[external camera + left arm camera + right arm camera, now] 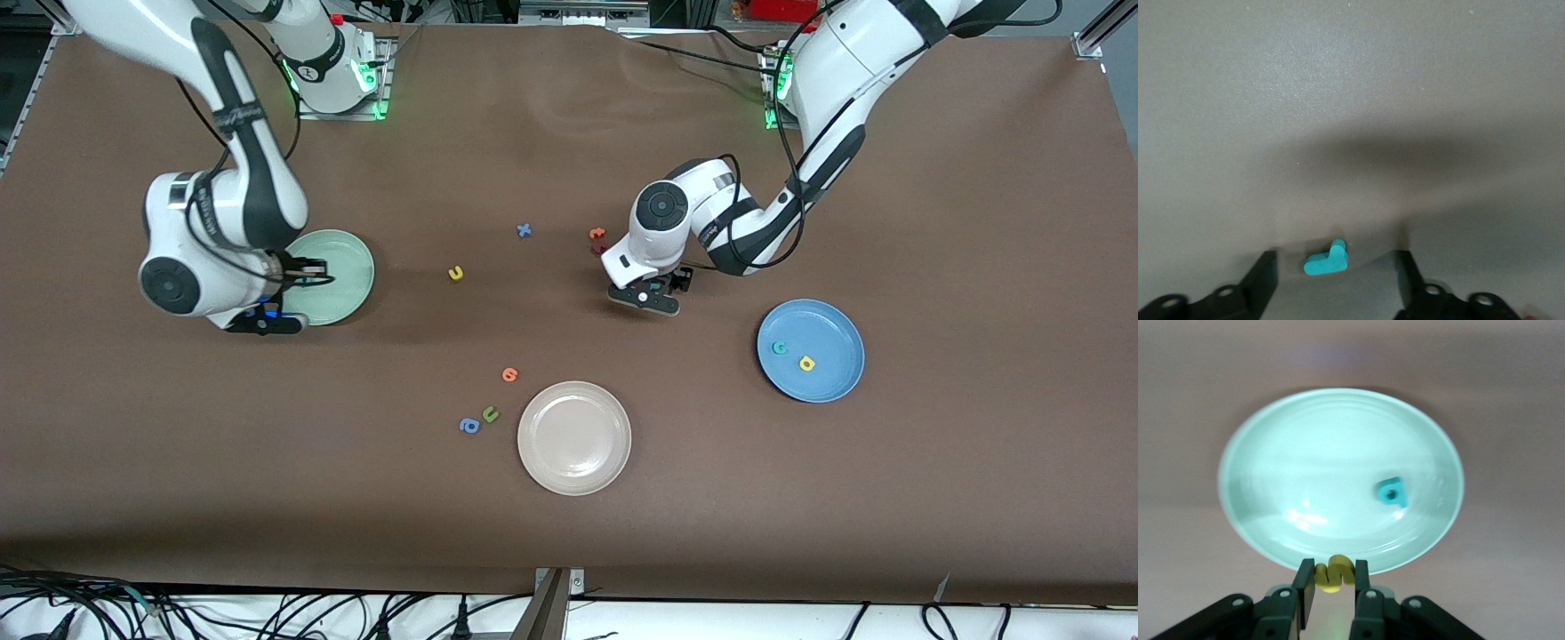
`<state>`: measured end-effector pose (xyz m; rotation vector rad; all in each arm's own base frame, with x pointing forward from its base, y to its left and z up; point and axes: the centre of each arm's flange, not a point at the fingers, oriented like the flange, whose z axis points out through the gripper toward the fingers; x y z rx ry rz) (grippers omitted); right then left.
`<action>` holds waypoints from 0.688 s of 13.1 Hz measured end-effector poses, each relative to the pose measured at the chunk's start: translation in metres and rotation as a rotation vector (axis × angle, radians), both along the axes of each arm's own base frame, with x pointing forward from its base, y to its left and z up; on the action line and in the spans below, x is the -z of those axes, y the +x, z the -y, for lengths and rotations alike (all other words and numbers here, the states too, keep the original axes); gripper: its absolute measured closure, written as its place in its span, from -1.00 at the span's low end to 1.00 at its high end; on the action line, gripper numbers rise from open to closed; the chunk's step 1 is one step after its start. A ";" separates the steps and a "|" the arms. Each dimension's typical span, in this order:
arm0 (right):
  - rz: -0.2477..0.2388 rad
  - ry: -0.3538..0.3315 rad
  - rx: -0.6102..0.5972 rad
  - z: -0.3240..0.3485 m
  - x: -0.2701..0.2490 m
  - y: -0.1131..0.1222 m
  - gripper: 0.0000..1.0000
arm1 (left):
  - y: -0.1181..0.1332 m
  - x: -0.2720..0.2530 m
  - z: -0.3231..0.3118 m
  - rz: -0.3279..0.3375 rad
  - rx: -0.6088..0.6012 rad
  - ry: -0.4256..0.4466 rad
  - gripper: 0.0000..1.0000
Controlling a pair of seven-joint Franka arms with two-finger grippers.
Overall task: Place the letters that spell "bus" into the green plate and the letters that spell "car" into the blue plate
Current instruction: 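Open the right gripper over green plate while the left gripper grasps j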
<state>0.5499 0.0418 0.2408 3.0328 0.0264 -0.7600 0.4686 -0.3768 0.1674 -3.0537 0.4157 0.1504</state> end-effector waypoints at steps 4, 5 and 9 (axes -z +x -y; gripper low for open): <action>-0.002 -0.005 -0.025 0.010 0.060 -0.025 0.44 | -0.001 -0.002 0.003 0.005 0.007 -0.007 -0.22; -0.007 -0.005 -0.027 0.009 0.063 -0.028 0.43 | -0.001 -0.002 0.004 0.006 0.009 -0.009 0.01; -0.010 0.008 -0.009 -0.002 0.041 -0.020 -0.40 | 0.003 -0.007 0.000 0.010 0.009 0.002 0.44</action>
